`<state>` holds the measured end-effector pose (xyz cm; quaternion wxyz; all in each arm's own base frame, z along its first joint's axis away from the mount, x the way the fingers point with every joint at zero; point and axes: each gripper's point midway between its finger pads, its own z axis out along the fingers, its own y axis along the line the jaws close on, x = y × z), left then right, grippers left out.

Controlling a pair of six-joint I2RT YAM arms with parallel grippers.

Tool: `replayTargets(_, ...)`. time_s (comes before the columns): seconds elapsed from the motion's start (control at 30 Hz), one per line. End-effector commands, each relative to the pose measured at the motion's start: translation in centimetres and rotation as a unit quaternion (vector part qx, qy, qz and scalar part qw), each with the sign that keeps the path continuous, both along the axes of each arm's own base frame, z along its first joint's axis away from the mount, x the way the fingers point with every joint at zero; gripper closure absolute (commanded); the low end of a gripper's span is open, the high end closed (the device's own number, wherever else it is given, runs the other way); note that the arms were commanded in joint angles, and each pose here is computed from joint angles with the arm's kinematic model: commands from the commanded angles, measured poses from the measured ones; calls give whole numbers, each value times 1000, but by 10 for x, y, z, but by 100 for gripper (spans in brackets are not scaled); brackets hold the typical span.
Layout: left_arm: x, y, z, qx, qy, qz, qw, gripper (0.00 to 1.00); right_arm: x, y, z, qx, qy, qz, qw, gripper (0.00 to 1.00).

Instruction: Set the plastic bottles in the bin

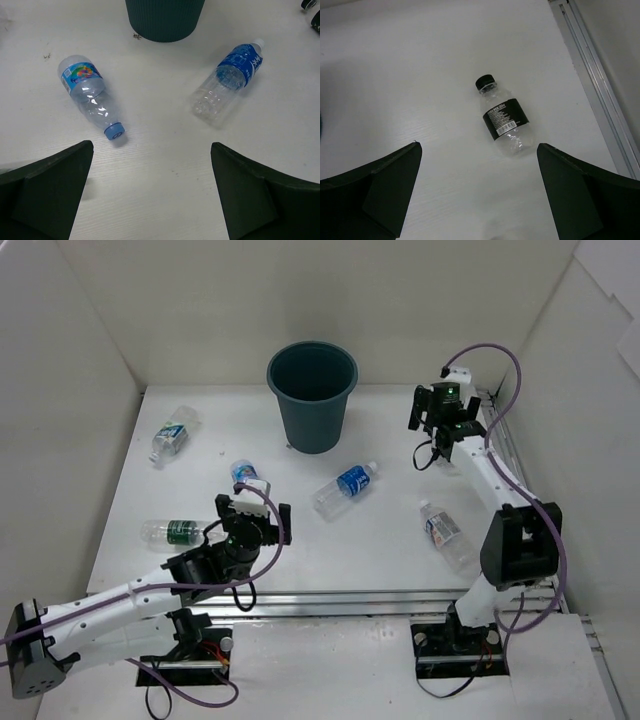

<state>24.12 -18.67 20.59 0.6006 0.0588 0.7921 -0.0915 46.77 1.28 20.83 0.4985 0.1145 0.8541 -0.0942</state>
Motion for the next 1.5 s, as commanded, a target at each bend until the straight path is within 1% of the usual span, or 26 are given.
replayTargets(0.0, 5, -3, 44, -63, -32, 7, 997, 0, 30, -18, 12, -11, -29, 48, 998, 2)
replayTargets(0.03, 4, 1, 45, -69, -36, 10, 997, 0, 33, -18, 8, -9, -23, 67, 997, 2)
replayTargets(0.07, 4, 2, 47, -73, -39, 8, 997, 0, 37, -31, 7, -9, -21, 68, 997, 2)
replayTargets(0.1, 2, 3, 47, -79, -41, 4, 996, 0, 38, -29, -4, -22, 0, 105, 994, 2)
replayTargets(0.17, 0, 3, 48, -82, -42, -1, 996, 0, 44, -26, -2, -36, 6, 130, 991, 2)
replayTargets(0.2, 0, 3, 49, -85, -43, -3, 995, 0, 38, -45, -19, -48, 47, 124, 990, 2)
replayTargets(0.23, -1, 2, 52, -90, -45, -6, 995, 0, 39, -52, -17, -56, 52, 118, 990, 2)
replayTargets(0.37, -3, 3, 55, -93, -45, -9, 995, 0, 37, -59, -34, -65, 74, 134, 986, 2)
replayTargets(0.4, -3, 3, 55, -96, -46, -10, 994, 0, 37, -54, -40, -58, 79, 151, 984, 2)
replayTargets(0.5, -3, 4, 55, -97, -47, -9, 994, 0, 38, -55, -55, -58, 97, 164, 980, 2)
replayTargets(0.6, -3, 4, 53, -95, -46, -7, 994, 0, 39, -54, -69, -43, 108, 178, 977, 2)
replayTargets(0.87, 0, 1, 51, -86, -43, -6, 995, 0, 39, -61, -103, -29, 142, 174, 974, 2)
replayTargets(1.23, -1, 2, 52, -88, -45, -7, 995, 0, 37, -64, -127, -23, 186, 164, 969, 3)
replayTargets(1.37, -1, 2, 51, -88, -44, -8, 995, 0, 37, -71, -131, -28, 208, 145, 967, 4)
replayTargets(1.47, -1, 2, 51, -86, -45, -8, 995, 0, 34, -74, -139, -30, 226, 142, 963, 7)
